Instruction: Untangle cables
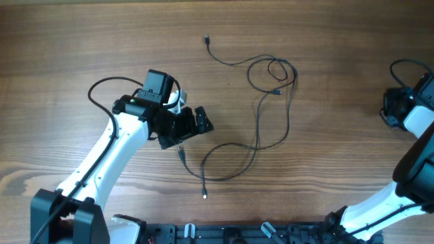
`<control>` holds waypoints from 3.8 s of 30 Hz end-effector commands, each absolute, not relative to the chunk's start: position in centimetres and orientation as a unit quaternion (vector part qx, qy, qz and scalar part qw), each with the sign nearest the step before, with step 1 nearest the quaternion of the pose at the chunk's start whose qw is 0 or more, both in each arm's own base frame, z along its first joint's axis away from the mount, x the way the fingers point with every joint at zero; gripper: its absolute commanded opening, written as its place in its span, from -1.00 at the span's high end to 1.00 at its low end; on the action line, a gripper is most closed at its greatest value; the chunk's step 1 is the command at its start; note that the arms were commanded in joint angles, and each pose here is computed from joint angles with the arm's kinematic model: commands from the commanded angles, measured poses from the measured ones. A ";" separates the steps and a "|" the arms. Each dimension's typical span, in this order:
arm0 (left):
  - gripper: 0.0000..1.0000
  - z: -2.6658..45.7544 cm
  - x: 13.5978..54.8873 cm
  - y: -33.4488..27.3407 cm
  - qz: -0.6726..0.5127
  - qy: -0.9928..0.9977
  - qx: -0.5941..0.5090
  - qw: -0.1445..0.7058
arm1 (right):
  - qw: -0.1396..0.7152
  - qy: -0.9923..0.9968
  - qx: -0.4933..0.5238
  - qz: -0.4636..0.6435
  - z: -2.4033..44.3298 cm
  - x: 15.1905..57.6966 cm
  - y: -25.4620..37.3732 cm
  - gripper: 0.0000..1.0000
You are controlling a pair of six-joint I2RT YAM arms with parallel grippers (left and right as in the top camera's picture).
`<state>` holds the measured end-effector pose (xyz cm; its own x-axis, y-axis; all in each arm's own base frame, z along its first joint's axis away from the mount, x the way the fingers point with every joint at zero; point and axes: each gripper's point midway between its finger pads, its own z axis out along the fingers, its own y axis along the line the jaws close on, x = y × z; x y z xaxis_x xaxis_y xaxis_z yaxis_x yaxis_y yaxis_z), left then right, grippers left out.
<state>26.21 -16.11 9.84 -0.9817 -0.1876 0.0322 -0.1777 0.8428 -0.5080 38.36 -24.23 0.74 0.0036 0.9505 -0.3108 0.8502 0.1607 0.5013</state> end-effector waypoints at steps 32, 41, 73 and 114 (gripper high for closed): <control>-1.00 10.1 26.7 -16.3 -0.268 0.959 -0.092 0.021 | 0.246 0.656 0.713 -0.020 -1.9 25.7 -34.1 0.11; -1.00 10.2 27.0 -16.4 -0.270 0.958 -0.090 0.027 | 0.271 0.735 0.619 0.056 0.4 29.3 -31.2 -0.99; -0.99 10.0 28.0 -12.2 -0.260 0.959 -0.102 0.039 | 0.146 0.938 0.093 0.300 6.5 37.1 14.3 -0.91; -1.00 9.7 26.7 -12.1 -0.253 0.961 -0.110 0.012 | 0.162 0.959 0.119 0.201 -0.9 39.2 15.2 -0.11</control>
<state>26.61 -11.76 9.41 -0.9699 -0.2393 0.0443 -0.2311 0.8490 -0.4752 39.69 15.06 0.87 -0.9071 0.3030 -0.2921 0.1537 0.8845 0.4404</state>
